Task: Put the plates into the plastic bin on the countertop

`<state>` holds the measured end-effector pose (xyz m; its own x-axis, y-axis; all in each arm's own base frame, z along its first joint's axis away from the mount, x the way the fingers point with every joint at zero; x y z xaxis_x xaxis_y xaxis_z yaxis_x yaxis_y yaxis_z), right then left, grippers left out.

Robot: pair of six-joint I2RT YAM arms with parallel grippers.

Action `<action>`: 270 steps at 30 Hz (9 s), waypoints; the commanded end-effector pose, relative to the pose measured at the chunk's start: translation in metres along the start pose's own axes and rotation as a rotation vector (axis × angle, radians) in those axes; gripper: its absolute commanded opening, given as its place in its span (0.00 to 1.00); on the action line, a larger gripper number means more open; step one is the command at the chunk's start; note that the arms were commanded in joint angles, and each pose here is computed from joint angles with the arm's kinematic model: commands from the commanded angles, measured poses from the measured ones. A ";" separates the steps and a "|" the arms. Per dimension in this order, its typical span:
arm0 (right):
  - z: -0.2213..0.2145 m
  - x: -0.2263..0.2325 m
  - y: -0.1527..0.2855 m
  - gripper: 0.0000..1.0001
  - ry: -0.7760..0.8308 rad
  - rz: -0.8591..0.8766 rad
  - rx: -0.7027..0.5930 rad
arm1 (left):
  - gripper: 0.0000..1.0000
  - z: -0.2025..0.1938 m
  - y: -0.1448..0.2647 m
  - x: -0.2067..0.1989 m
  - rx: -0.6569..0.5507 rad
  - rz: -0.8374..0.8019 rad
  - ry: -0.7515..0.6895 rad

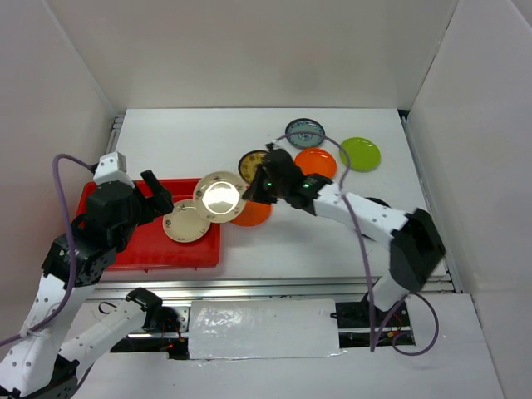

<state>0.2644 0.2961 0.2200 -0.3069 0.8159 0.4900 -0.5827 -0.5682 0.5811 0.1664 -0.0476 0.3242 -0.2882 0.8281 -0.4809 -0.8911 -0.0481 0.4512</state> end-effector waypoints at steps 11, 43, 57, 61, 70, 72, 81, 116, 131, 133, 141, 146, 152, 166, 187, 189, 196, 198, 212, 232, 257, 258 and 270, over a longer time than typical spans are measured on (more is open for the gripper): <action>-0.006 0.101 -0.110 0.00 0.068 0.145 0.126 | 0.99 0.010 0.016 0.013 -0.053 0.038 -0.008; 0.024 -0.002 -0.011 1.00 0.045 -0.210 -0.045 | 0.99 -0.001 0.007 0.010 0.006 0.010 -0.069; -0.044 -0.106 -0.063 0.92 -0.050 -0.100 0.127 | 0.99 -0.021 -0.016 0.012 0.058 0.030 -0.116; -0.045 -0.115 -0.080 0.79 -0.086 -0.099 0.148 | 0.99 -0.026 -0.017 0.014 0.062 0.015 -0.115; -0.052 -0.131 -0.095 0.27 -0.177 -0.094 0.160 | 0.99 -0.037 -0.031 0.016 0.057 0.008 -0.111; -0.052 -0.131 -0.095 0.24 -0.187 -0.068 0.157 | 0.99 -0.039 -0.034 0.015 0.065 0.013 -0.115; -0.052 -0.131 -0.064 0.00 -0.237 -0.051 0.095 | 0.99 -0.038 -0.033 0.016 0.058 0.022 -0.115; -0.021 0.092 -0.140 0.36 0.127 0.100 0.185 | 0.99 -0.021 -0.009 0.028 -0.080 -0.011 -0.021; 0.024 -0.044 0.031 1.00 -0.084 -0.143 -0.175 | 0.99 -0.026 -0.015 0.011 -0.006 -0.096 -0.056; 0.018 -0.083 0.064 1.00 -0.136 -0.272 -0.217 | 0.99 -0.028 -0.023 -0.002 0.050 -0.116 -0.066; -0.040 -0.224 0.167 1.00 -0.496 -0.725 -0.427 | 0.99 -0.039 -0.057 -0.073 0.242 -0.327 -0.027; -0.080 -0.265 0.196 1.00 -0.709 -0.847 -0.528 | 0.99 -0.065 -0.089 -0.119 0.391 -0.392 -0.040; -0.098 -0.280 0.192 1.00 -0.841 -0.858 -0.536 | 0.99 -0.089 -0.097 -0.158 0.465 -0.428 -0.057; -0.118 -0.319 0.152 0.89 -0.925 -0.885 -0.443 | 0.99 -0.069 -0.078 -0.162 0.416 -0.427 -0.125; -0.110 -0.330 0.140 0.00 -0.975 -0.832 -0.434 | 0.99 -0.027 -0.036 -0.087 0.229 -0.243 -0.173; -0.098 -0.320 0.147 0.00 -0.947 -0.783 -0.485 | 0.99 -0.024 -0.036 -0.074 0.194 -0.188 -0.168; 0.001 -0.224 0.142 0.00 -0.616 -0.447 -0.466 | 0.99 -0.005 -0.027 -0.033 0.032 0.001 -0.104; 0.008 -0.183 0.109 0.00 -0.473 -0.316 -0.295 | 0.99 0.001 -0.024 -0.023 -0.014 0.044 -0.083; 0.028 0.040 -0.076 0.00 0.013 0.082 0.179 | 0.99 0.042 -0.005 -0.015 -0.120 0.103 -0.034; 0.018 0.088 -0.071 0.95 0.025 0.380 0.123 | 0.99 0.010 -0.022 -0.003 -0.007 0.097 -0.131; 0.016 -0.174 0.235 1.00 -0.258 -0.430 -0.521 | 0.99 -0.154 -0.209 -0.256 0.599 -0.385 0.027; 0.012 -0.176 0.230 1.00 -0.261 -0.419 -0.512 | 0.99 -0.157 -0.212 -0.259 0.606 -0.371 0.078; 0.002 -0.169 0.220 1.00 -0.271 -0.253 -0.511 | 0.99 -0.223 -0.292 -0.289 0.648 -0.368 0.221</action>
<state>0.1922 0.0291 0.2500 0.1406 0.8212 0.5531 -0.8911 -0.1385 0.4321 0.4214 -0.3902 0.1624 -0.0995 0.6439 -0.7586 -0.5511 0.5991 0.5809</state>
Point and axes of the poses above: each gripper's point midway between its finger pads, its own y axis back along the fingers, its own x axis along the line the jaws close on, z = x × y, the point moved 6 cm from there along y, back along the fingers, and after that the axes turned 13 degrees about y, right-handed, at the moved point
